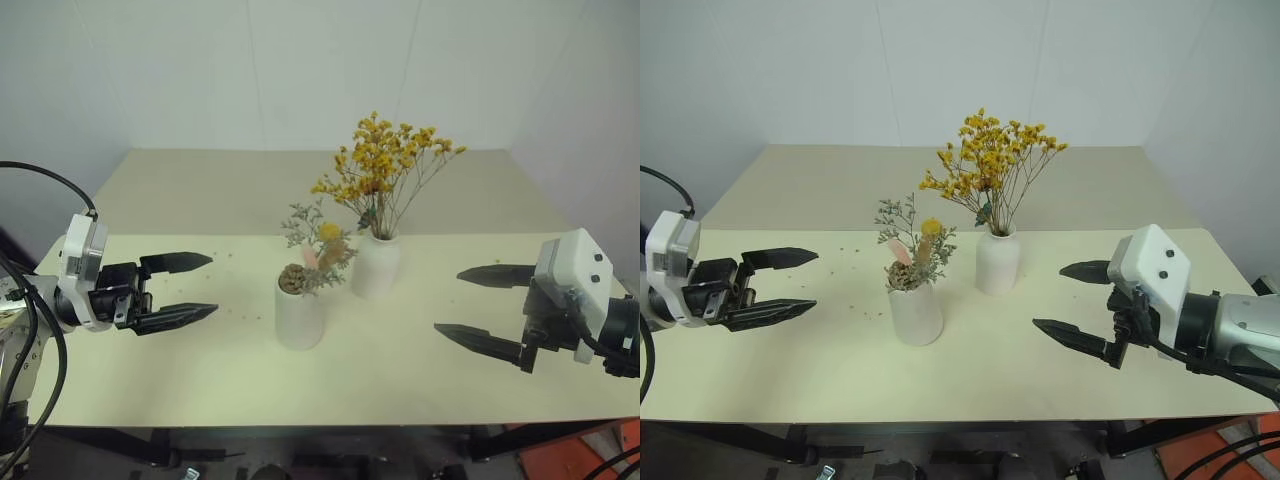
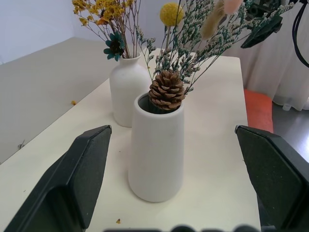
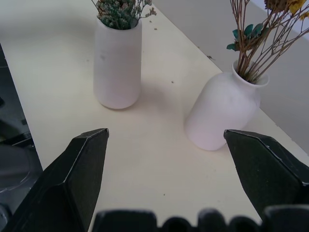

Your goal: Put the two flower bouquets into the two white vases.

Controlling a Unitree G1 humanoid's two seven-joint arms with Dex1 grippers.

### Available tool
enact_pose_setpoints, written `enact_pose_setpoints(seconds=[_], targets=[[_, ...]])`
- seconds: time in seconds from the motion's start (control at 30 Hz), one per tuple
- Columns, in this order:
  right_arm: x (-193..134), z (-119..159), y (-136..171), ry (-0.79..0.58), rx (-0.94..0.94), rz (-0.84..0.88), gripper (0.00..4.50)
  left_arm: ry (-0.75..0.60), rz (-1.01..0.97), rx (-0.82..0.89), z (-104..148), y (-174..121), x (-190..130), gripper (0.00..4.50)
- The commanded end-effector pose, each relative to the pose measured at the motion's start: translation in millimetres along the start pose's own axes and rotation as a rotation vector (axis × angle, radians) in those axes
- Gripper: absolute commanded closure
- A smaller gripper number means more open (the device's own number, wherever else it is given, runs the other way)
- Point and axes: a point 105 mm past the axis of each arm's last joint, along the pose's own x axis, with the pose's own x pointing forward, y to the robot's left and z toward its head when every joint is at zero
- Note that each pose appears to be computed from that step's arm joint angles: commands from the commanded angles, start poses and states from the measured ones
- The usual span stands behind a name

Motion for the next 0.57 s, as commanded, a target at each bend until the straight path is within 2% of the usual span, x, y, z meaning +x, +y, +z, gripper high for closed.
enact_pose_setpoints(seconds=[0.03,0.57], targets=[[-5,6,-3,-0.001,-0.062,-0.035,0.0,0.002,-0.003,0.045,12,-2,1,0.01],[-5,1,-3,0.027,-0.051,-0.028,0.0,0.036,-0.037,0.037,27,5,10,0.01]])
